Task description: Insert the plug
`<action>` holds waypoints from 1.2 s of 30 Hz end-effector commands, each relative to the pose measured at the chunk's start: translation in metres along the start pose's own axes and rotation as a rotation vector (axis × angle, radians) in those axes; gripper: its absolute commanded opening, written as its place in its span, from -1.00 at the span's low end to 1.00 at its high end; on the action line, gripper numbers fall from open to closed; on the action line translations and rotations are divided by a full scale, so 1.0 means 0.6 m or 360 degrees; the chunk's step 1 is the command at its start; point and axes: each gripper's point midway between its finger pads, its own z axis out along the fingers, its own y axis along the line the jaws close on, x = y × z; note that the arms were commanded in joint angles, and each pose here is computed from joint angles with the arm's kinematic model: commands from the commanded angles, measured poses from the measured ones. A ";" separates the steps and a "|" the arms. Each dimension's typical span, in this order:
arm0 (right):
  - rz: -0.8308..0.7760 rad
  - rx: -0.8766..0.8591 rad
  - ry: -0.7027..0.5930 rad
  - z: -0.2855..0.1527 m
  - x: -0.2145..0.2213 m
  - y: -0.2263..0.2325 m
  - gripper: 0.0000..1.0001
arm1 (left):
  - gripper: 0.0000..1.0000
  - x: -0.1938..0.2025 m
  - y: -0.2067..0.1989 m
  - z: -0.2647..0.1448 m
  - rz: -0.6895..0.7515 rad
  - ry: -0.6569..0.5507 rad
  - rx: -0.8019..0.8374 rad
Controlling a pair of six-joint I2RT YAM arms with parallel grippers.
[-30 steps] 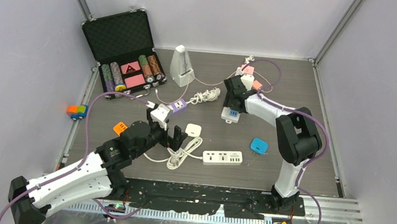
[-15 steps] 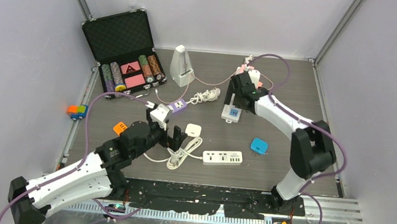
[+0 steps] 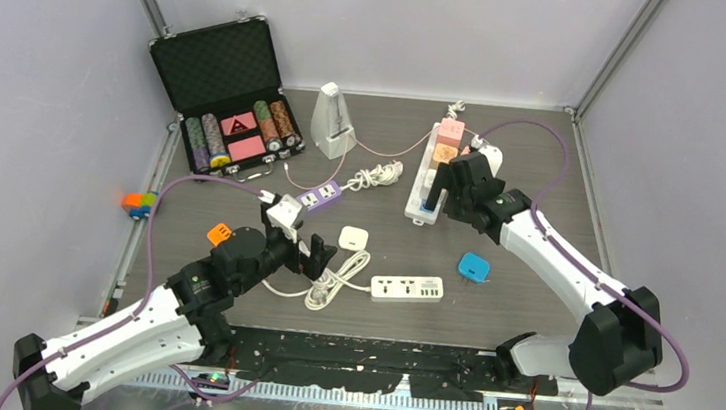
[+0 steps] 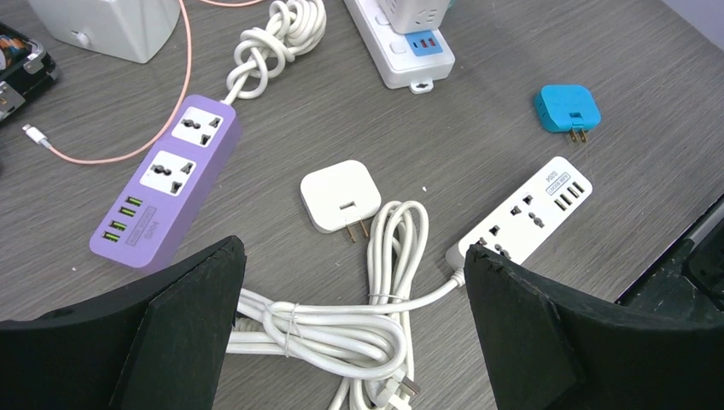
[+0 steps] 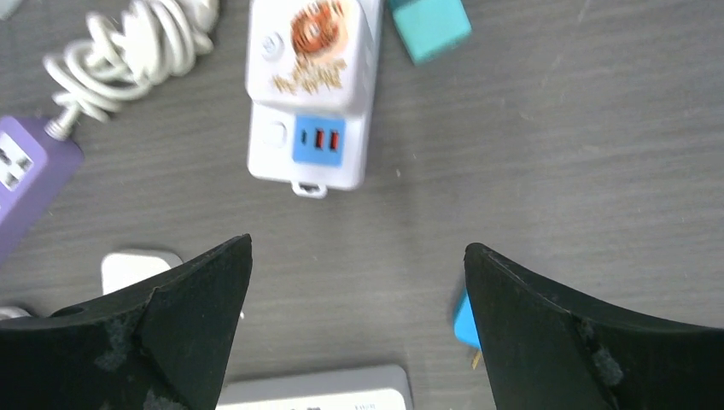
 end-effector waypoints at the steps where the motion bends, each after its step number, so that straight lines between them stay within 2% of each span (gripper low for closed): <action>1: 0.0071 -0.0009 0.0064 -0.033 0.032 -0.021 0.98 | 0.98 -0.003 0.005 0.000 0.0008 -0.0026 -0.0016; 10: 0.0135 0.0106 0.0154 -0.060 0.106 -0.084 0.87 | 0.98 -0.002 0.000 0.006 0.0006 -0.0016 0.0001; 18: 0.0188 0.0298 0.0323 -0.025 0.185 -0.127 0.84 | 0.98 0.001 -0.005 0.011 -0.0001 -0.0001 0.0022; 25: 0.0259 0.0418 0.0346 0.016 0.207 -0.157 0.98 | 0.98 0.003 -0.005 0.010 -0.0004 0.0007 0.0025; 31: 0.0285 0.0475 0.0371 0.038 0.226 -0.174 0.99 | 0.98 0.003 -0.004 0.010 -0.0005 -0.0014 0.0023; 36: 0.0301 0.0401 0.0311 0.058 0.231 -0.170 0.96 | 0.98 0.002 -0.005 0.009 -0.0017 -0.0020 0.0027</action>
